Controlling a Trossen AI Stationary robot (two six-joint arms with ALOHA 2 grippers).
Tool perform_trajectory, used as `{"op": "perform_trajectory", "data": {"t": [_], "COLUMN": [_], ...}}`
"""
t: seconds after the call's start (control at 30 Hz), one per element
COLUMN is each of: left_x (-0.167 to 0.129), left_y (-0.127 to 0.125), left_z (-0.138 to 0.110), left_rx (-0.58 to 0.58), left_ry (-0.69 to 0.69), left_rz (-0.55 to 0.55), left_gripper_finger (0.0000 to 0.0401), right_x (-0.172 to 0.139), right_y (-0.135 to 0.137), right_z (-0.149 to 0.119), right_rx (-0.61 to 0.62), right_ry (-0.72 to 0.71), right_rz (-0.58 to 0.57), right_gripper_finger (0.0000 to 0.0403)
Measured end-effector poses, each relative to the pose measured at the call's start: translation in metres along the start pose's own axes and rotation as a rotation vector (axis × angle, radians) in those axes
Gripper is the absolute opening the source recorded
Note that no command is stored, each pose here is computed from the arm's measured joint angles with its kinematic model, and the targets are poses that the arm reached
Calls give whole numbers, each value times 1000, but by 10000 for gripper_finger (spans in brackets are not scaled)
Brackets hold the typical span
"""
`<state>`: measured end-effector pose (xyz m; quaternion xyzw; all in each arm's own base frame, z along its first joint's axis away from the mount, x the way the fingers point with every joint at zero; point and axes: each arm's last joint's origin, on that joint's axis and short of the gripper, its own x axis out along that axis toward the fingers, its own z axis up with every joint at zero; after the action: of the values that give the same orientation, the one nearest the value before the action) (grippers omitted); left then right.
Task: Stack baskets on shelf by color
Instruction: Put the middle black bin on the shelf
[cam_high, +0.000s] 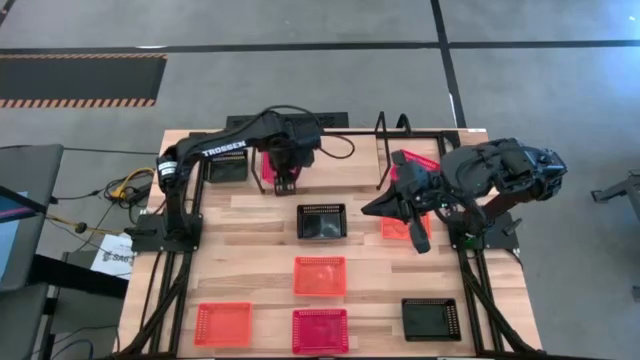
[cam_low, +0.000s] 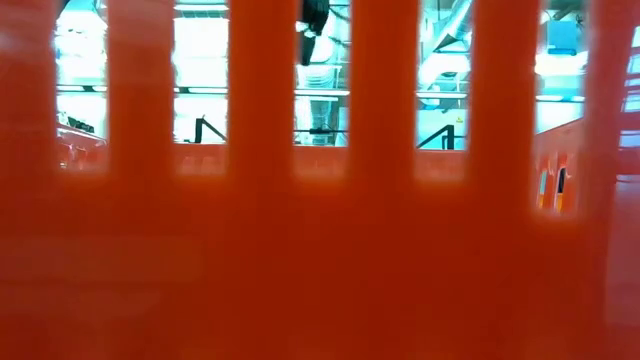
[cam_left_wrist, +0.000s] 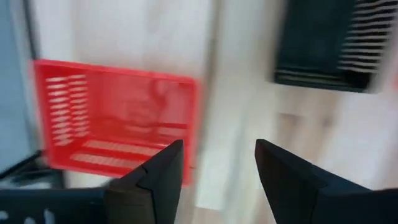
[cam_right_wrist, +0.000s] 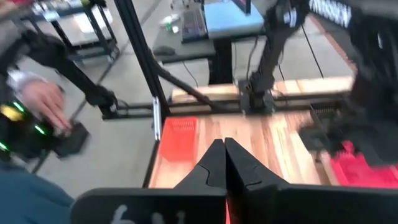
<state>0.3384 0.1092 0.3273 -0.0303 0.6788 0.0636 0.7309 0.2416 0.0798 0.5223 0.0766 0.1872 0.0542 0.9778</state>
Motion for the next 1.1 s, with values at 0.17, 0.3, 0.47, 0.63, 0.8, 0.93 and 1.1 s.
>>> {"op": "perform_trajectory", "data": {"t": [0.17,0.3,0.47,0.63,0.8,0.93,1.1], "left_x": [-28,-45,-64,-102,-133,-146,-147], "left_y": [-30,-59,-79,-83,-84,-84,-84], "left_z": [2,-6,-25,-67,-122,-160,-194], "left_rx": [-4,71,68,-75,-215,-350,-499], "left_ry": [-81,-127,-168,-294,-418,-520,-596], "left_rz": [-102,-102,-6,33,-16,0,14], "left_gripper_finger": [187,187,187,187,187,187,187], "right_x": [1,1,2,2,9,27,66], "right_y": [-8,-14,-18,-21,-27,-37,-52], "right_z": [-8,-9,-10,-12,-19,-33,-54], "right_rx": [8,29,34,29,60,114,222], "right_ry": [87,113,121,147,222,357,535], "right_rz": [-47,-74,-93,-107,-181,-320,-532], "right_gripper_finger": [7,8,8,8,8,8,9]}}
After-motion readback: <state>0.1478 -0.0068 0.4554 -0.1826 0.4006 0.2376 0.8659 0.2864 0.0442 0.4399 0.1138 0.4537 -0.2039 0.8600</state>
